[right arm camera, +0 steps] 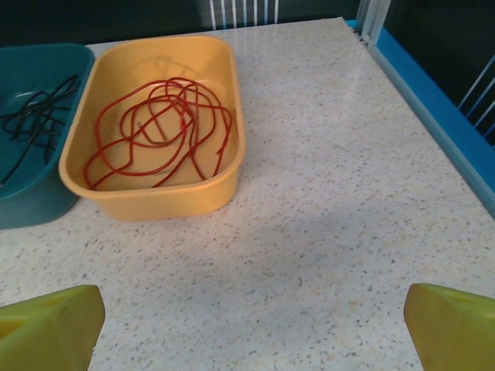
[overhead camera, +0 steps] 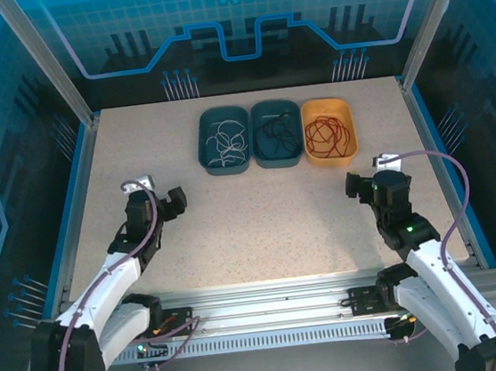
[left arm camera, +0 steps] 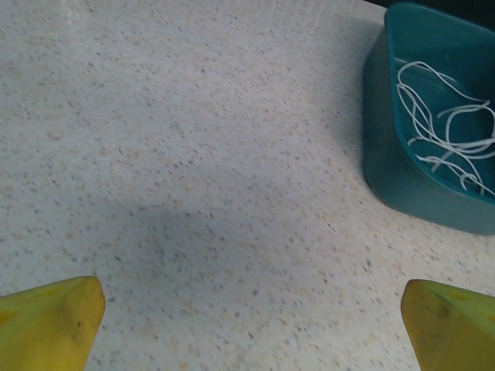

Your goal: Untangle the cables

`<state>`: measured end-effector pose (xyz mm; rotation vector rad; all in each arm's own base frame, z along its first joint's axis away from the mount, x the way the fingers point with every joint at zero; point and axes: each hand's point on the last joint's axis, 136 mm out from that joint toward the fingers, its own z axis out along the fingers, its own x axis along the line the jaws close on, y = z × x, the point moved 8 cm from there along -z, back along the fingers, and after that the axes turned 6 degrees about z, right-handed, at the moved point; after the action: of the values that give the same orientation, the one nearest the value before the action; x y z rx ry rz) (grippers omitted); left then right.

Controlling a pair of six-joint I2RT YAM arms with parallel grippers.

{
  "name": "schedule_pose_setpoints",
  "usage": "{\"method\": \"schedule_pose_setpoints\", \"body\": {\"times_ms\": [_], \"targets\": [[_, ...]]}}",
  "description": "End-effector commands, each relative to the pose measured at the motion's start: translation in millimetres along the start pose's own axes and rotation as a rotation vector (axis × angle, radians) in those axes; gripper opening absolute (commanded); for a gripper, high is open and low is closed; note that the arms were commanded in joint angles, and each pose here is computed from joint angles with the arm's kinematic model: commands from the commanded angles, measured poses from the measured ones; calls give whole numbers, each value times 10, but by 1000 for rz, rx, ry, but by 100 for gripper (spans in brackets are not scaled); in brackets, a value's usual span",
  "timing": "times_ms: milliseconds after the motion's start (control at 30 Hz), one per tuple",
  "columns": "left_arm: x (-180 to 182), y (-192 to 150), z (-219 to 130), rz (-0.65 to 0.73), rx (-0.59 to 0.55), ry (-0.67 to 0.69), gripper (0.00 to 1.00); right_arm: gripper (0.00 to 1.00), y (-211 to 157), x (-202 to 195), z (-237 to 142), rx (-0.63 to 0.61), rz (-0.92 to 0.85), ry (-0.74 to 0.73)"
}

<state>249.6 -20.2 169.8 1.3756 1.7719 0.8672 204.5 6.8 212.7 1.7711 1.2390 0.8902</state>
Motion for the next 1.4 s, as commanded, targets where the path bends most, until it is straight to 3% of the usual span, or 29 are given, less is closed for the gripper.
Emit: {"method": "schedule_pose_setpoints", "body": {"times_ms": [0,333,667,1033,1367], "targets": [[-28,260,25,45,-127,-49,99,100,58,-51,43,-57,4,-24],[30,242,119,201,-245,-126,99,100,-31,-83,166,-101,-23,-22],[68,83,326,230,-358,-212,99,100,-143,-107,213,-163,-41,-7],[58,-135,652,258,-306,-268,99,100,-226,-92,304,-213,-39,26],[103,-14,869,214,-199,-238,99,100,-315,31,578,-244,-109,102]]}}
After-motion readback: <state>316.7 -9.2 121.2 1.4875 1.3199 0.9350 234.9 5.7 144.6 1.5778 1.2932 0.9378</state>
